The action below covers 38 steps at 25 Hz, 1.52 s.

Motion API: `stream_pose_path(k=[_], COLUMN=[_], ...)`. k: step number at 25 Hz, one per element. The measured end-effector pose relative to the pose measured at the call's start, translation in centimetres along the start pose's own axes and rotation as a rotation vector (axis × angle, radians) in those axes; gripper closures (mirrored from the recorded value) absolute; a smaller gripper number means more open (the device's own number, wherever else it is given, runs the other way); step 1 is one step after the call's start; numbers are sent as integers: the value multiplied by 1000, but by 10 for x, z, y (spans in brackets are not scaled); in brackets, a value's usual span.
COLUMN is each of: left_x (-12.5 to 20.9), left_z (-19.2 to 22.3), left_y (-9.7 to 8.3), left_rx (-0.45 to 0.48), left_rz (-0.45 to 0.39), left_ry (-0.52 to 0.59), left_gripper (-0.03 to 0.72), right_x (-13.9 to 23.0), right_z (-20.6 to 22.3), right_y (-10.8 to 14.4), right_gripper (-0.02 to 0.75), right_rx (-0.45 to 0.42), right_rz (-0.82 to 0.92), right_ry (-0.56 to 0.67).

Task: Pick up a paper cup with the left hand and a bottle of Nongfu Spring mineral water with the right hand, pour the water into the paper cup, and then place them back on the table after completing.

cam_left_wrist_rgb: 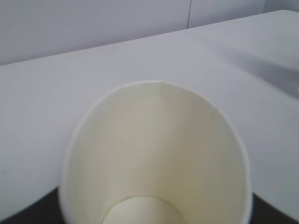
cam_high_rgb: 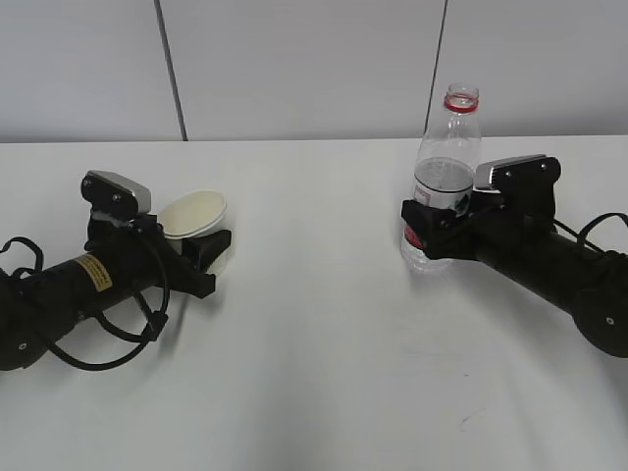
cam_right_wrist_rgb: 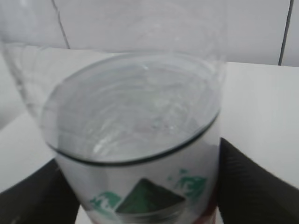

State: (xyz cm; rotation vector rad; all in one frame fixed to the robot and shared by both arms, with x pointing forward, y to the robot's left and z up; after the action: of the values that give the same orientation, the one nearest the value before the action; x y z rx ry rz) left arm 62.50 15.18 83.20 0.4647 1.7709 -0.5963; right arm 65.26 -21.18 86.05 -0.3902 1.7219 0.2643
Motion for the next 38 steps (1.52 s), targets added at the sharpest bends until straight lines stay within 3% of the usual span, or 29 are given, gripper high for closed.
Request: stream_pose_path(k=[5,9,14,21,28,38], left_x=[1,3,5,12,18,19], left_z=[0,0,1,9,14,16], left_y=[-6,-12,-26,-77,-114,-129], left_rx=[42,76,137,273,342,353], left_rz=[19,35,42,74,72,47], left_ry=[10,16,30,57,74,76], left_gripper=[301,301,301,301,301,301], right_x=[0,0,0,-5,-11,-17], right_z=[0,0,0,-2,-5,-3], right_y=[0,0,0,2,4,8], right_gripper=[256,300,307,309,310,312], right_rx=[0,0,-1,-18,-43,-84], right_rz=[0,0,-35,-203,-305,-587], right_ry=[0,0,0,36,72,51])
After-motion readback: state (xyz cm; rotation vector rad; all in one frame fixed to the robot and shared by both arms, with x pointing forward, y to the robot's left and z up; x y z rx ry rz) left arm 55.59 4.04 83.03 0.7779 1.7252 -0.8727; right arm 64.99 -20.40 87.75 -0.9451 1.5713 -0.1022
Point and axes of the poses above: a point on each arm's last joint axis where the gripper is mounted, z pointing out along that axis toward the gripper, y along the wrist's bending axis when the last joint is at zero, x = y × z, the point moved 6 cm from there along z, pointing out along that axis toward the gripper, and after that the axes turned 7 degrees about -z, right-handed, at the moved point
